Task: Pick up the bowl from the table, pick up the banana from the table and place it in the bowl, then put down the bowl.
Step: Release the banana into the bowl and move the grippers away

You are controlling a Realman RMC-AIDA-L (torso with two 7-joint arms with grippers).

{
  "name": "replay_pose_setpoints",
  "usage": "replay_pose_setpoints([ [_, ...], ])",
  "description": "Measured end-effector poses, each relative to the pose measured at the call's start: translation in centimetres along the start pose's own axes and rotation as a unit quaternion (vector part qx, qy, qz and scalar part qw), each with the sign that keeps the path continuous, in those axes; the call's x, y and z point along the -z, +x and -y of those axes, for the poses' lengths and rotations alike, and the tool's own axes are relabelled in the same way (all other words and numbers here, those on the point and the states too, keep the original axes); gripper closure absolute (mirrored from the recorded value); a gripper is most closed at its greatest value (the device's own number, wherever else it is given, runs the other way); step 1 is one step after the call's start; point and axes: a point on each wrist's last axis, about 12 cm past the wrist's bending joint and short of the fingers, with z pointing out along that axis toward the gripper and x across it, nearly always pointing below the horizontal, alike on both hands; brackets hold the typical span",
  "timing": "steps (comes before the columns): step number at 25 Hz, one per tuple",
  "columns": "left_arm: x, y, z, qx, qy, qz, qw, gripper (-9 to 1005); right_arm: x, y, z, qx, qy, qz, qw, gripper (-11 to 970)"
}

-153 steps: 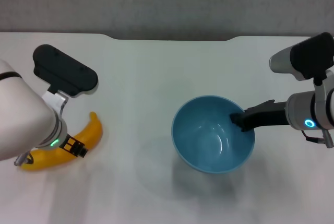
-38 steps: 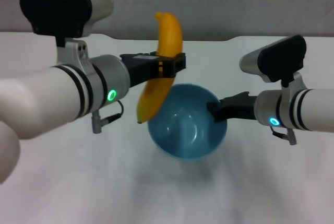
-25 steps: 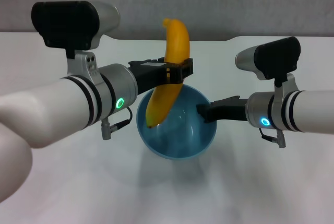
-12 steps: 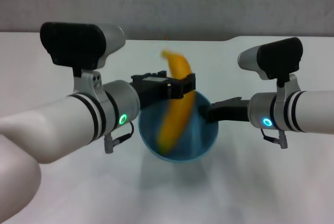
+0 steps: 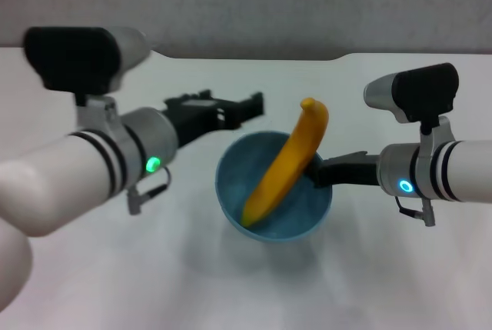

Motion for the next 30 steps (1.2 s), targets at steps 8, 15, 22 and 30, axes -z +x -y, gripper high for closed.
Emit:
replay_pose_setpoints([
  [8, 1.6, -0.5, -4.1, -0.018, -0.071, 0.041, 0.996, 115, 0.6, 0.5, 1.5, -0.02, 0.005, -0.018, 1.0, 900],
  [15, 1.7, 1.6, -7.1, -0.019, -0.101, 0.068, 0.992, 118, 1.0, 0.4, 2.3, -0.034, 0.001, -0.026, 0.999, 899],
  [22, 1.6, 4.1, -9.2, -0.021, -0.114, 0.085, 0.99, 119, 0.8, 0.0, 3.1, -0.014, 0.021, -0.023, 0.999, 898],
  [30, 1.9, 5.8, -10.3, 0.005, -0.123, 0.088, 0.988, 119, 0.8, 1.4, 3.2, -0.013, 0.02, -0.015, 1.0, 896],
])
